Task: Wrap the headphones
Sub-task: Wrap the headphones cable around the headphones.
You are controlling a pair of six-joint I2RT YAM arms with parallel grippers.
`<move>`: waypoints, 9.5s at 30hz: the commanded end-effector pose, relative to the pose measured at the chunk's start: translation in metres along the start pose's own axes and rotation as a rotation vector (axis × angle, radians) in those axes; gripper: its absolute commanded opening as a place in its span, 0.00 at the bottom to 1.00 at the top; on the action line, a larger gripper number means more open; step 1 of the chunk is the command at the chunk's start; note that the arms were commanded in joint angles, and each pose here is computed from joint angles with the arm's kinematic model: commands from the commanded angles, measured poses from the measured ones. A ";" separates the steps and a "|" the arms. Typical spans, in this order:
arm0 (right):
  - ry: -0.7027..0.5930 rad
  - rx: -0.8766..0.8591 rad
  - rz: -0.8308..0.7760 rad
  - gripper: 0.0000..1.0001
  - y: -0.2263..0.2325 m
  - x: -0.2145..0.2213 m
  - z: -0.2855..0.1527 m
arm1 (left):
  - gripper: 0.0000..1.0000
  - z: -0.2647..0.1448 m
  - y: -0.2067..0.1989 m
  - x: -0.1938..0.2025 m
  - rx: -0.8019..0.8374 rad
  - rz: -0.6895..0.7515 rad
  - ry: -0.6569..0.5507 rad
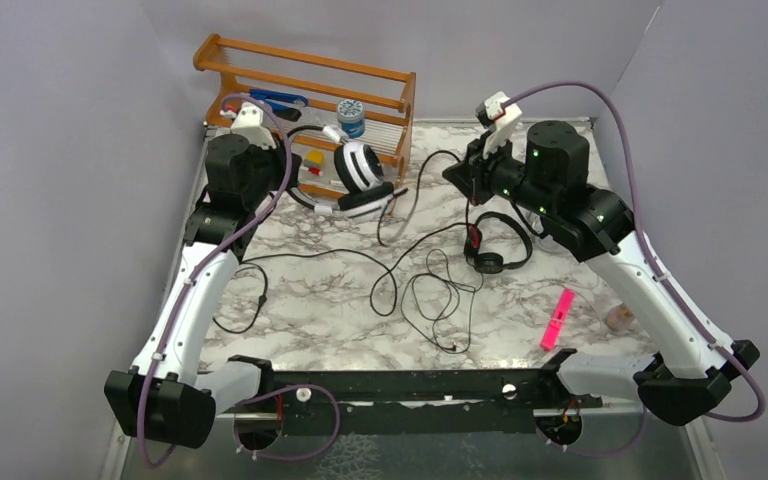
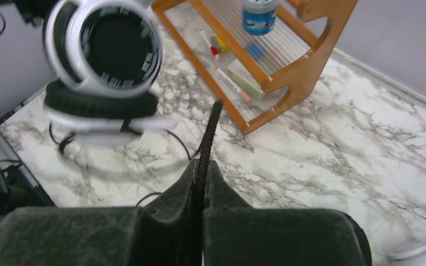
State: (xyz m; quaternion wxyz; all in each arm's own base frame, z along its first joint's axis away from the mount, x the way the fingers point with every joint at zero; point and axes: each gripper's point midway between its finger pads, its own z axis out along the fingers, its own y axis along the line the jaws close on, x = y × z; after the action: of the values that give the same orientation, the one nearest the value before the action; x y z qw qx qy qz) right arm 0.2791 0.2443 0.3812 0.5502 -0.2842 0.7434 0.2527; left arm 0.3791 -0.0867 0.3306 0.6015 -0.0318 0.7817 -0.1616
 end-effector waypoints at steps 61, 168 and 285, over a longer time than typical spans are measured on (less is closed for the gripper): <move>0.108 -0.183 0.141 0.01 0.007 -0.056 0.020 | 0.00 -0.007 -0.023 0.091 -0.113 0.288 0.095; 0.160 -0.762 0.232 0.05 0.168 -0.013 -0.015 | 0.00 -0.035 -0.021 -0.093 -0.441 -0.147 -0.460; 0.409 -0.091 -0.076 0.26 0.034 0.176 0.111 | 0.00 -0.026 -0.006 0.108 -0.195 0.613 0.508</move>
State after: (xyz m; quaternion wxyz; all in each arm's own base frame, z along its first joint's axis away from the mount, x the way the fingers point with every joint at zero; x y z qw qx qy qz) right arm 0.3086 0.3371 0.1818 0.3629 -0.3027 0.8532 0.2206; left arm 0.3109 -0.1240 0.2309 0.3725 0.1890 0.9062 0.0661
